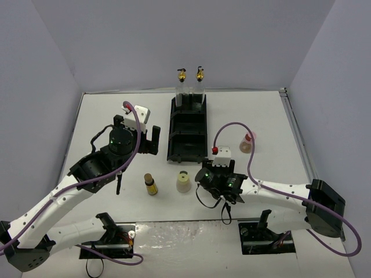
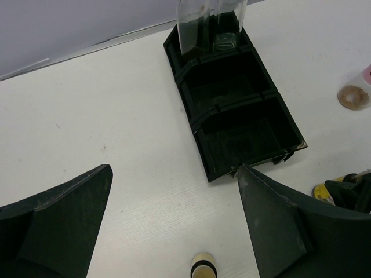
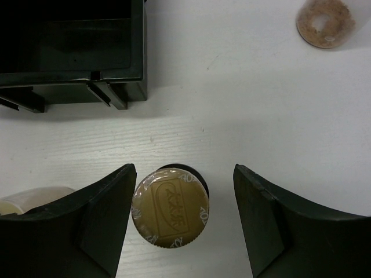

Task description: Organize the condiment bottles

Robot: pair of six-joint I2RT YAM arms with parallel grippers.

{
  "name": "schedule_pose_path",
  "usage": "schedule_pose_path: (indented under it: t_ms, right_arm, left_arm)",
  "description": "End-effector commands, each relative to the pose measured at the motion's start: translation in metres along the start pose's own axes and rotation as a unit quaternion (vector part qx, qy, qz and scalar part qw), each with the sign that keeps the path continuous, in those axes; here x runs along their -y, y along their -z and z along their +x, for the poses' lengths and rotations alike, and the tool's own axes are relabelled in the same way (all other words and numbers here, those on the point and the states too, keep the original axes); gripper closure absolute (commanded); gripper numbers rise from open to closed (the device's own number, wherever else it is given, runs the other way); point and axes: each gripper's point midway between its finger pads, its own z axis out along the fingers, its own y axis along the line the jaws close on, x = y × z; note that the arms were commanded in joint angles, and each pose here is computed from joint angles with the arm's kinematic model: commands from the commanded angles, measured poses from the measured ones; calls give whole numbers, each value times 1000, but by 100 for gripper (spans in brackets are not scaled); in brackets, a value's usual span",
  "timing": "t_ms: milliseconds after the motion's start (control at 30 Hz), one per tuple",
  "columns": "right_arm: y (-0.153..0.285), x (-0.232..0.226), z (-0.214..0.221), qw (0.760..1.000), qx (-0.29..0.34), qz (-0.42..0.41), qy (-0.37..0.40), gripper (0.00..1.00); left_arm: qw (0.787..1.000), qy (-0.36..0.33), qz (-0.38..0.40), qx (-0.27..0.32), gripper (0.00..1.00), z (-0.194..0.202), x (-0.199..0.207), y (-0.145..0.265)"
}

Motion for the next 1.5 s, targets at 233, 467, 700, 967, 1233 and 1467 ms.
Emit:
schedule_pose_path:
  t_ms: [233,467,700,967,1233,1467]
  right_arm:
    - [-9,-5,-4,999,32,5,-25,37]
    - [-10,-7,-8,999,40,6,-21,41]
    - [-12,-9,-6,999,38,9,-12,50]
    - [-12,-11,-6,999,35,7,-15,78]
    - [6,-13,-40,999,49,2,-19,100]
    - [40,-25,-106,995,77,-26,-54,100]
  left_arm:
    - [999,12,2,38,14,-24,-4,12]
    - [999,10,3,38,14,-23,-5,13]
    - [999,9,2,38,14,-22,-5,13]
    - [999,6,1,36,14,-20,-6,13]
    - [999,4,0,35,14,-19,-7,13]
    - [999,4,-2,35,14,-18,-8,14]
